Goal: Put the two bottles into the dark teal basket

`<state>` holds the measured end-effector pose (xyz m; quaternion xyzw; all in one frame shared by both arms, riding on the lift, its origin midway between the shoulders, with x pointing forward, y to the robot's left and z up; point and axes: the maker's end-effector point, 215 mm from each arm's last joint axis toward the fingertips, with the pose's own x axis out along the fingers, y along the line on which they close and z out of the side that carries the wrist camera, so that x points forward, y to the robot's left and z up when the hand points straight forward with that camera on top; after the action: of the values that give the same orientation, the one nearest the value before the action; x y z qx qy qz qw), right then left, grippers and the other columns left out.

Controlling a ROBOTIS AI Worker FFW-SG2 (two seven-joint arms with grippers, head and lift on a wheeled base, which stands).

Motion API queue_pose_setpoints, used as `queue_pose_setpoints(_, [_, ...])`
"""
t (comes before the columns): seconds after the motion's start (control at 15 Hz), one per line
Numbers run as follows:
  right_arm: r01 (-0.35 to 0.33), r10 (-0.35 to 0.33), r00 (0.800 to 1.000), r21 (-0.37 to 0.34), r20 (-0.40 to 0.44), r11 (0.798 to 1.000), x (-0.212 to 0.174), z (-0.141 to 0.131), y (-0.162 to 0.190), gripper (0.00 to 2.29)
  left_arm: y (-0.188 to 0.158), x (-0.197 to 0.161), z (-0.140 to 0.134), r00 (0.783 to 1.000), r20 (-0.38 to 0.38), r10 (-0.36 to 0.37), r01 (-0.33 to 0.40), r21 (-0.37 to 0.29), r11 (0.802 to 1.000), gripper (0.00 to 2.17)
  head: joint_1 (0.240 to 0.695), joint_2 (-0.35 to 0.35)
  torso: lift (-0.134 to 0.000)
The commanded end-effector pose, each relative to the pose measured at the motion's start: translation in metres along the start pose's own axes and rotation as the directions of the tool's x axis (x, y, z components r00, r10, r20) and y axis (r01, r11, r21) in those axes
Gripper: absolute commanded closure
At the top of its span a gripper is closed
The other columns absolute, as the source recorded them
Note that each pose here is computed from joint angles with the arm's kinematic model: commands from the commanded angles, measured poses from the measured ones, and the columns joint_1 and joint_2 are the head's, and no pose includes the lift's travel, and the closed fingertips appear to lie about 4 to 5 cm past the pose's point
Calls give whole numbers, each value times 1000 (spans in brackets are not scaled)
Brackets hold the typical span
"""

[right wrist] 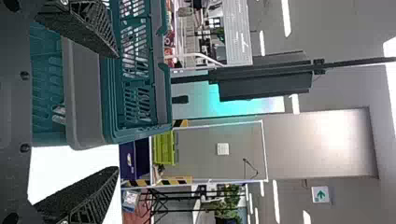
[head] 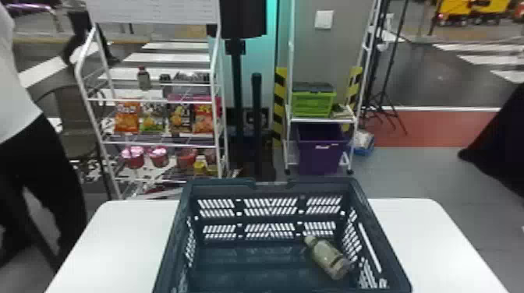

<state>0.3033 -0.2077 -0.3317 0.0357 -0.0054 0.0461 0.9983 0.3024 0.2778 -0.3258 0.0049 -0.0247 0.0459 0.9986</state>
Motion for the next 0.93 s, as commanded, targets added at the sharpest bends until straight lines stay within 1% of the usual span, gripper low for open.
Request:
queue_pose_setpoints(0.0, [12,-12,1000,3,8,1000,-10,-2,-4,19,-1,17,23,1000,-1,-7,7,82,997,2128,499,0,0])
queue_pose_setpoints(0.07, [17,-18,1000,6,15,1000,-14,-2,-5,26,-1,28,32,1000,-12,-9,10,121,993,2128,499,0,0])
queue_pose_setpoints(0.2, [26,-27,999,11,25,1000,-20,-3,-7,26,-7,57,47,999,-35,-15,20,152,988,2128,499,0,0])
queue_pose_setpoints(0.27, [27,-27,999,14,25,1000,-21,-3,-6,26,-6,72,50,999,-54,-6,15,171,985,2128,499,0,0])
queue_pose_setpoints(0.33, [21,-21,999,16,30,1000,-23,-1,-4,26,-11,83,57,998,-54,-16,25,162,987,2128,499,0,0])
queue_pose_setpoints(0.4, [25,-26,999,18,45,1000,-26,3,-4,26,-24,96,71,998,-40,-48,54,146,988,2128,499,0,0])
queue_pose_setpoints(0.53, [27,-27,999,17,36,1000,-28,0,-5,29,-37,122,88,997,-28,-79,82,123,989,2128,499,0,0])
queue_pose_setpoints(0.6, [27,-27,999,15,28,1000,-30,-2,-5,29,-49,135,93,992,-46,-120,125,147,981,2128,499,0,0])
queue_pose_setpoints(0.67, [36,-36,999,9,22,999,-31,-6,-9,29,-64,152,84,980,-133,-149,168,147,975,2128,499,0,0])
queue_pose_setpoints(0.73, [40,-40,999,12,20,999,-32,-7,-9,29,-77,162,75,965,-185,-185,214,155,964,2128,499,0,0])
queue_pose_setpoints(0.8, [40,-41,999,13,31,999,-36,-5,-9,29,-96,170,78,954,-194,-227,258,154,954,2128,499,0,0])
queue_pose_setpoints(0.87, [44,-44,999,12,32,999,-39,-7,-11,33,-117,178,71,936,-232,-266,306,158,939,2128,499,0,0])
